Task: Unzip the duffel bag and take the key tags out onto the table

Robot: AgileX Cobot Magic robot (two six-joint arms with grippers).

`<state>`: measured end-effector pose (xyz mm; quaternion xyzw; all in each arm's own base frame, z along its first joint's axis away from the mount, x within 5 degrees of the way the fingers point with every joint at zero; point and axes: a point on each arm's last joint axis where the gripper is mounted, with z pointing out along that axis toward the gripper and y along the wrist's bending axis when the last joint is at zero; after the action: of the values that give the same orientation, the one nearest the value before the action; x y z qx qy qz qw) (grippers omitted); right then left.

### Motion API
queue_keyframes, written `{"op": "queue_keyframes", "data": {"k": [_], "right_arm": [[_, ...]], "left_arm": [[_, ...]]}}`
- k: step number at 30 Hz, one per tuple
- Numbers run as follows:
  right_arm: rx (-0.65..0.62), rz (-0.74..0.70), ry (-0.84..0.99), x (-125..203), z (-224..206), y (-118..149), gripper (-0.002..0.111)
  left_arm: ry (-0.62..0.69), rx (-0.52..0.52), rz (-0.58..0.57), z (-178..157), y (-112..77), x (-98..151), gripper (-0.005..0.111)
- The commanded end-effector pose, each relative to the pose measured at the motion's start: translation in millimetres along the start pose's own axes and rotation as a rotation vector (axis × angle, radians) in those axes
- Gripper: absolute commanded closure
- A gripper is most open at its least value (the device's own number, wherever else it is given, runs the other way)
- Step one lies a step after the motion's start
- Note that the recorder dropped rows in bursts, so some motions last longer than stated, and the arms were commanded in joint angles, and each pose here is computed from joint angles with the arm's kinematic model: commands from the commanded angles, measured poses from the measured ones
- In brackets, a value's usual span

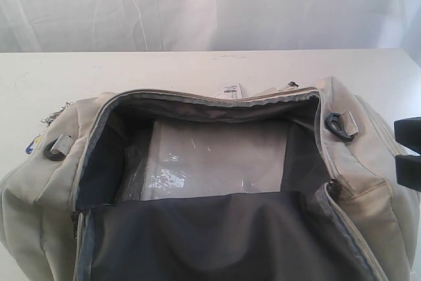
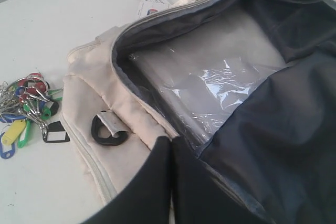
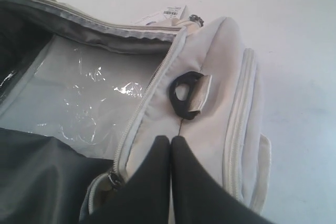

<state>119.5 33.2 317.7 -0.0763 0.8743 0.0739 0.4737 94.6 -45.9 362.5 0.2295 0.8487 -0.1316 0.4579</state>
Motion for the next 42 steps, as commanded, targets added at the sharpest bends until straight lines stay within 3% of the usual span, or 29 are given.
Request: {"op": "queue_keyframes", "data": {"k": [1, 13, 21, 35, 42], "right_arm": [[-0.005, -0.005, -0.003, 0.8, 1.2, 0.6, 0.108], [-0.005, -0.005, -0.003, 0.8, 1.2, 0.6, 0.108], [-0.005, -0.005, -0.003, 0.8, 1.2, 0.6, 0.108], [-0.005, -0.005, -0.003, 0.8, 1.2, 0.6, 0.108], [-0.005, -0.005, -0.003, 0.8, 1.2, 0.6, 0.108]], "left_arm": [[-0.002, 0.017, -0.017, -0.2, -2.1, 1.6, 0.107], [-0.068, 0.000, 0.003, -17.0, -6.7, 5.0, 0.107], [-0.240, -0.114, 0.025, -59.7, -17.0, 19.8, 0.107], [-0.554, -0.346, 0.081, -120.9, -58.6, 63.7, 0.107], [-0.568, -0.369, 0.078, -122.2, -62.7, 65.9, 0.107]]}}
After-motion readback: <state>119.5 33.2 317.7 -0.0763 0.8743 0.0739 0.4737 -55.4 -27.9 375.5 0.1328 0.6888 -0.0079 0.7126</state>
